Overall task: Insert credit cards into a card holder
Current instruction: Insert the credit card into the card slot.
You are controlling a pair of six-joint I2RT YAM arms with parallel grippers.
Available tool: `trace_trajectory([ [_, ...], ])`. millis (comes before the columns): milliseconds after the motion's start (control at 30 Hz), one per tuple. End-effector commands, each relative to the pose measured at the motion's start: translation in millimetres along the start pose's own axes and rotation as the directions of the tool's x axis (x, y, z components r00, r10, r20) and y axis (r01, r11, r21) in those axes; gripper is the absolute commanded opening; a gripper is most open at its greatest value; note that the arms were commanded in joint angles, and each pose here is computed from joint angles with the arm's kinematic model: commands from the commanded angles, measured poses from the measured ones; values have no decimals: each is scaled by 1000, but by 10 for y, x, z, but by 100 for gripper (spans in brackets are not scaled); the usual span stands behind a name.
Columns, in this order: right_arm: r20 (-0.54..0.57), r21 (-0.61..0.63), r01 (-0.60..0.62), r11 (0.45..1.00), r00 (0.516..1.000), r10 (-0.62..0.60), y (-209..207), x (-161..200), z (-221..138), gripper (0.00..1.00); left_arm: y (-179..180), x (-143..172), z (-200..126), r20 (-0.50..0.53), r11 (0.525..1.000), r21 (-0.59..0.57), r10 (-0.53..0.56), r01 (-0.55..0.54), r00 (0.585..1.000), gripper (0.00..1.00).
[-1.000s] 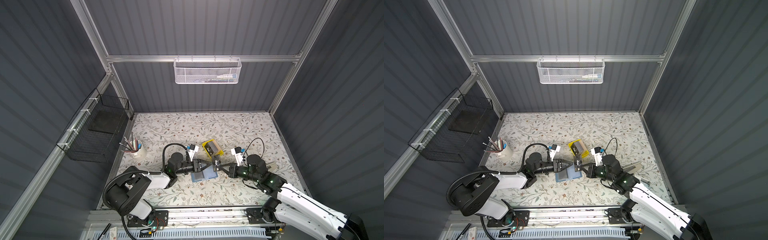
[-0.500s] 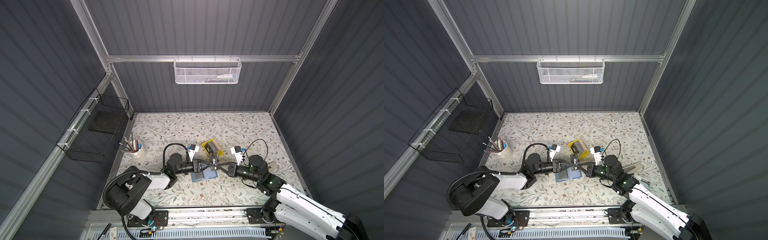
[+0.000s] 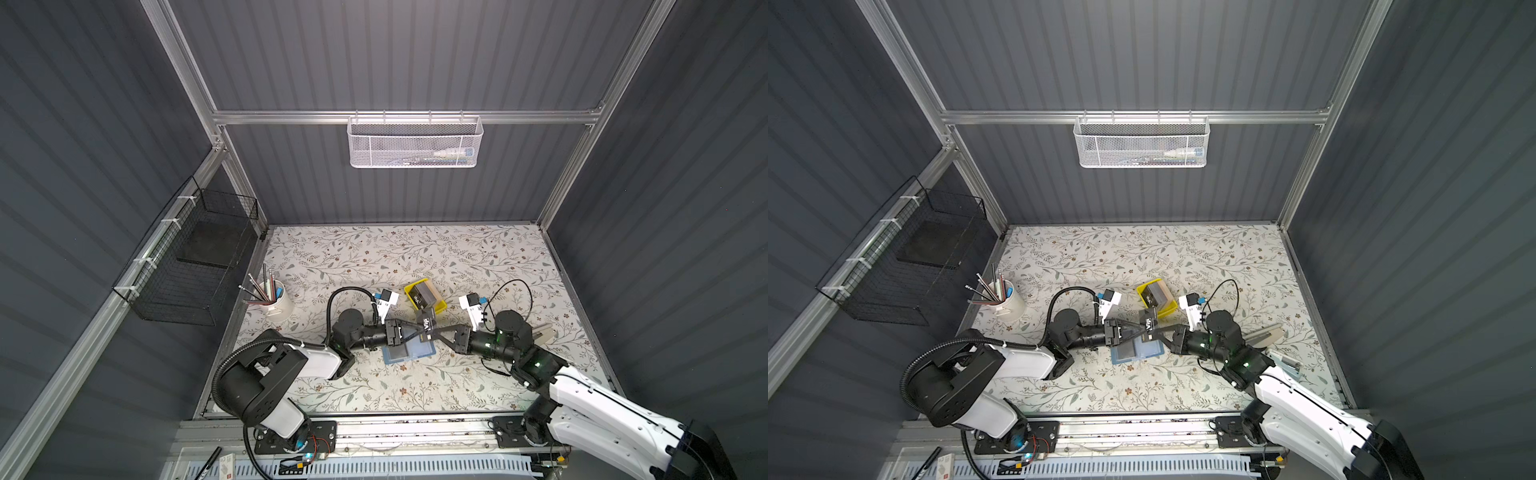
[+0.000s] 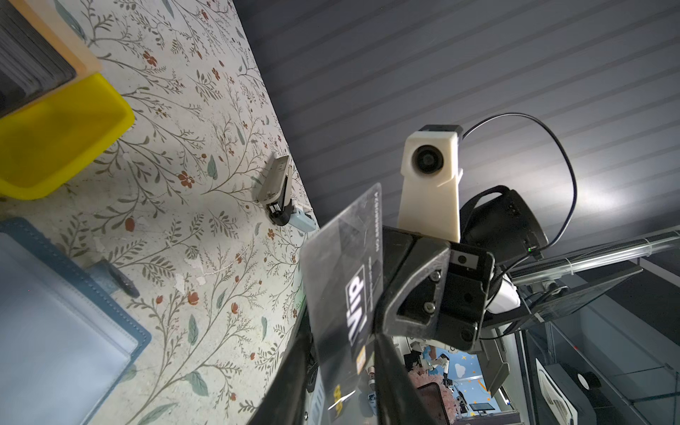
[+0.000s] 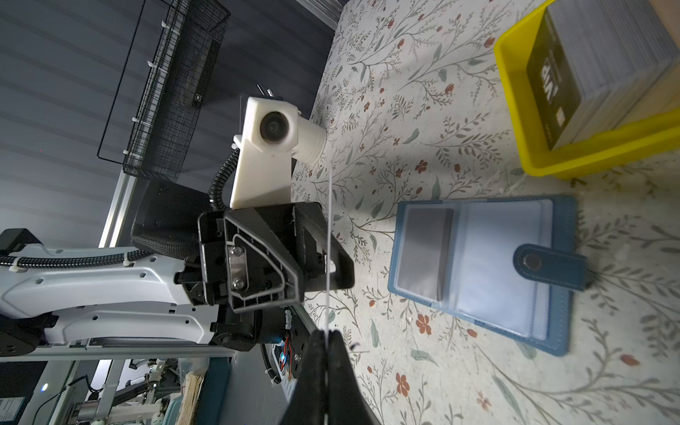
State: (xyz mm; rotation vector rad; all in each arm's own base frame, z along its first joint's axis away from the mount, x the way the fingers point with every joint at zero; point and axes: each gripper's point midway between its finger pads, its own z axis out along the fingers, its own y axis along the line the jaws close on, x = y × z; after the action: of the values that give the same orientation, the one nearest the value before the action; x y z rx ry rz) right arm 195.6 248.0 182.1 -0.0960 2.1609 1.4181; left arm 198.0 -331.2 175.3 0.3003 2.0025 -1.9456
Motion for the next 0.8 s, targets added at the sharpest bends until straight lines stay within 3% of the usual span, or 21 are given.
trace_trajectory([
  [0, 6, -18, -4, 1000, 1000, 4, 2, 2, 1, 1, -32, 42, -5, -12, 1000, 20, 7, -6, 1000, 28],
  [533, -8, 6, -32, 999, 999, 32, -101, 45, 53, 3, -79, 10, 4, -2, 999, 40, 6, -6, 1000, 7],
  [767, 0, 63, -36, 997, 999, 36, -194, 34, 40, 14, 71, 18, -15, 4, 999, -42, -4, 4, 1000, 2],
])
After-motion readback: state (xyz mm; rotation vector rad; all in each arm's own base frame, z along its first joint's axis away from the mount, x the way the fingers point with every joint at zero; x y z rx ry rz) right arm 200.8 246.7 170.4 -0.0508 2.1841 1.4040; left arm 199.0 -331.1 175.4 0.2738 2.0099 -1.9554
